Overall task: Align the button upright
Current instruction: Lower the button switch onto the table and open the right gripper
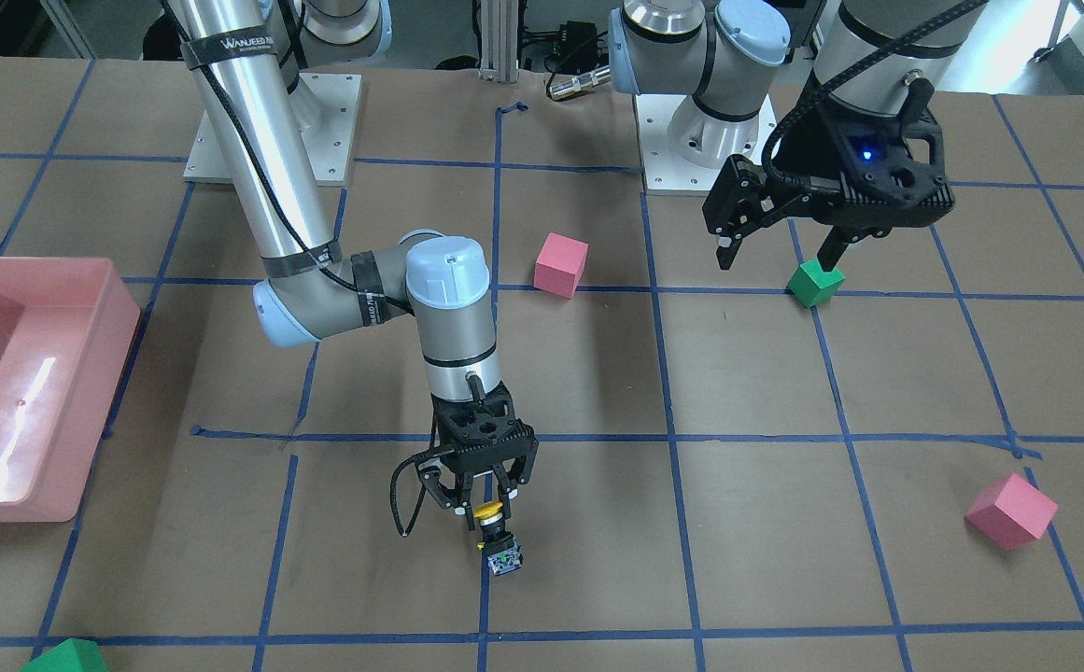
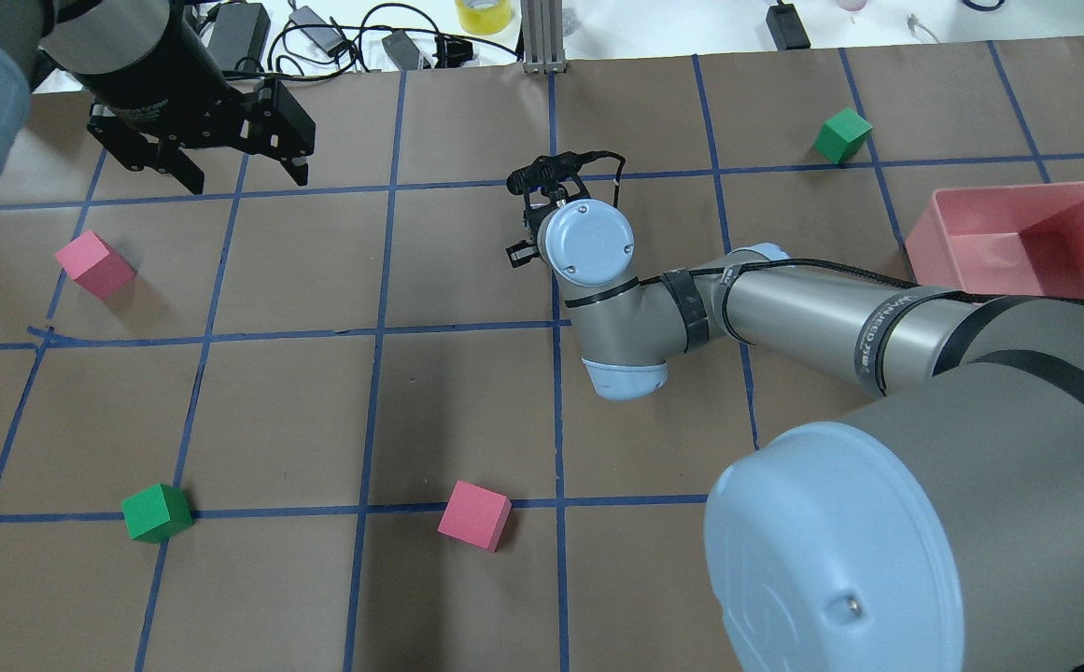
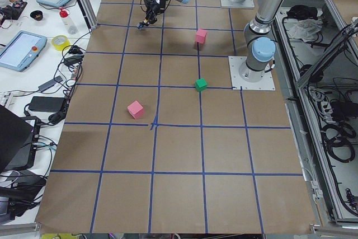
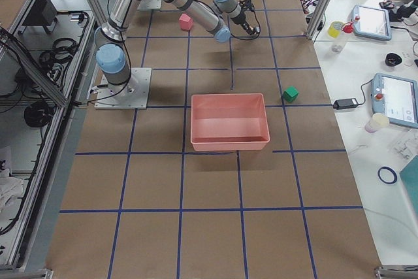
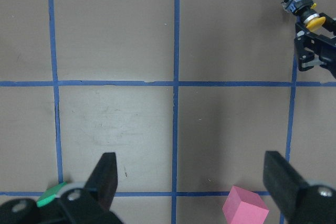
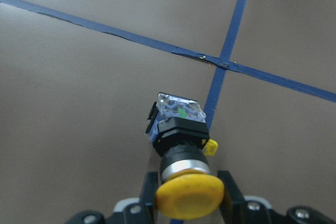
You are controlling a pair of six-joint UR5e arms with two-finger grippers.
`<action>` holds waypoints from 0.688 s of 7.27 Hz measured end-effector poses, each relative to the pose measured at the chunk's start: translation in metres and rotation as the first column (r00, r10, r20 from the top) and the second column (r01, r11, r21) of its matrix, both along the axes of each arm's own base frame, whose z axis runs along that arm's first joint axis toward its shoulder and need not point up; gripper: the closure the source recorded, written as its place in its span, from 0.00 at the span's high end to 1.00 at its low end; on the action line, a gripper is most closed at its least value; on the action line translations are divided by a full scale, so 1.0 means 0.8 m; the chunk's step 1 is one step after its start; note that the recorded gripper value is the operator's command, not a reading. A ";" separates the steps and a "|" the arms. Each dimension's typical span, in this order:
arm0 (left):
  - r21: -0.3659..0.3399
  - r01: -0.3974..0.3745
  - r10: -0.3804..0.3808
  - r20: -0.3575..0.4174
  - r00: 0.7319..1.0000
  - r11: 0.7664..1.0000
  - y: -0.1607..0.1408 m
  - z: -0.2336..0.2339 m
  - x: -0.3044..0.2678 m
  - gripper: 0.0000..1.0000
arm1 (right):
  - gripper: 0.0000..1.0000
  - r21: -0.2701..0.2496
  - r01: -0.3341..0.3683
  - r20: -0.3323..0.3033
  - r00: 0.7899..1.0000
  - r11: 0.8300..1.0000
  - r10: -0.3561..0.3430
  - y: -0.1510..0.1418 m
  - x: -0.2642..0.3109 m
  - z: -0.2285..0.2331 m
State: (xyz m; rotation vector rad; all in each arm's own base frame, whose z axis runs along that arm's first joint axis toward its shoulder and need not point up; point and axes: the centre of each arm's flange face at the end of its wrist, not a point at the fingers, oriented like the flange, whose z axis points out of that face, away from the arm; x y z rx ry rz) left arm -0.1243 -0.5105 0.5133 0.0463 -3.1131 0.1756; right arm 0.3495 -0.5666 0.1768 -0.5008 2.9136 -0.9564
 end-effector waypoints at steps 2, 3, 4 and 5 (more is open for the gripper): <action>0.000 0.000 0.000 0.000 1.000 1.000 0.000 0.000 0.000 1.00 | 0.42 0.007 0.019 0.021 1.000 1.000 -0.019 0.004 0.007 0.000; 0.000 0.000 0.000 0.000 1.000 1.000 0.000 0.000 0.000 1.00 | 0.57 0.009 0.021 0.025 0.999 1.000 -0.022 0.006 0.010 -0.001; 0.000 -0.001 0.001 0.000 1.000 1.000 0.000 0.000 0.000 1.00 | 0.80 0.010 0.023 0.027 0.999 1.000 -0.024 0.006 0.011 -0.001; 0.000 0.000 0.000 0.000 1.000 1.000 0.000 0.000 0.000 1.00 | 0.82 0.010 0.025 0.028 0.999 1.000 -0.025 0.006 0.011 -0.001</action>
